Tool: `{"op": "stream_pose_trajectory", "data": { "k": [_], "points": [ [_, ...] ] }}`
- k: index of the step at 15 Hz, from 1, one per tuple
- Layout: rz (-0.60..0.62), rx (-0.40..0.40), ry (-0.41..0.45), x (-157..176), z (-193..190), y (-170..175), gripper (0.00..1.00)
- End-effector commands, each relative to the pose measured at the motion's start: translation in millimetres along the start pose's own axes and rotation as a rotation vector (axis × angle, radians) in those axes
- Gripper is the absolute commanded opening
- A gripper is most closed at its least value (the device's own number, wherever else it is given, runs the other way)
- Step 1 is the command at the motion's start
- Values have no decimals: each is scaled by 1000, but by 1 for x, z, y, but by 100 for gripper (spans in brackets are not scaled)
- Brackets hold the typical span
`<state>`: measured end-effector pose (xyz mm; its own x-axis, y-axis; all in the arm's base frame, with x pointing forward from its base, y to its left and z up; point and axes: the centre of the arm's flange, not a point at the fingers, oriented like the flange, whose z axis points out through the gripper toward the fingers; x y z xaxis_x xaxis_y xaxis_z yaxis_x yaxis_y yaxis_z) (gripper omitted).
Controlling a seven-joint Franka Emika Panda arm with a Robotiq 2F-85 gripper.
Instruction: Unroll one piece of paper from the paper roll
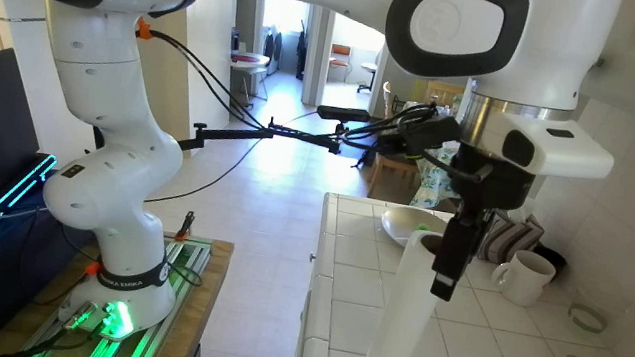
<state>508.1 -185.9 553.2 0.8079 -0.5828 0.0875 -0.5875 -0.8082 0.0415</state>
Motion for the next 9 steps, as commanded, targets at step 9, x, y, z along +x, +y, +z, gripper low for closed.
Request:
{"op": "stream_pose_trajectory", "data": {
  "k": [9],
  "points": [
    [21,-6,21,1,-3,-2,53]
  ]
}}
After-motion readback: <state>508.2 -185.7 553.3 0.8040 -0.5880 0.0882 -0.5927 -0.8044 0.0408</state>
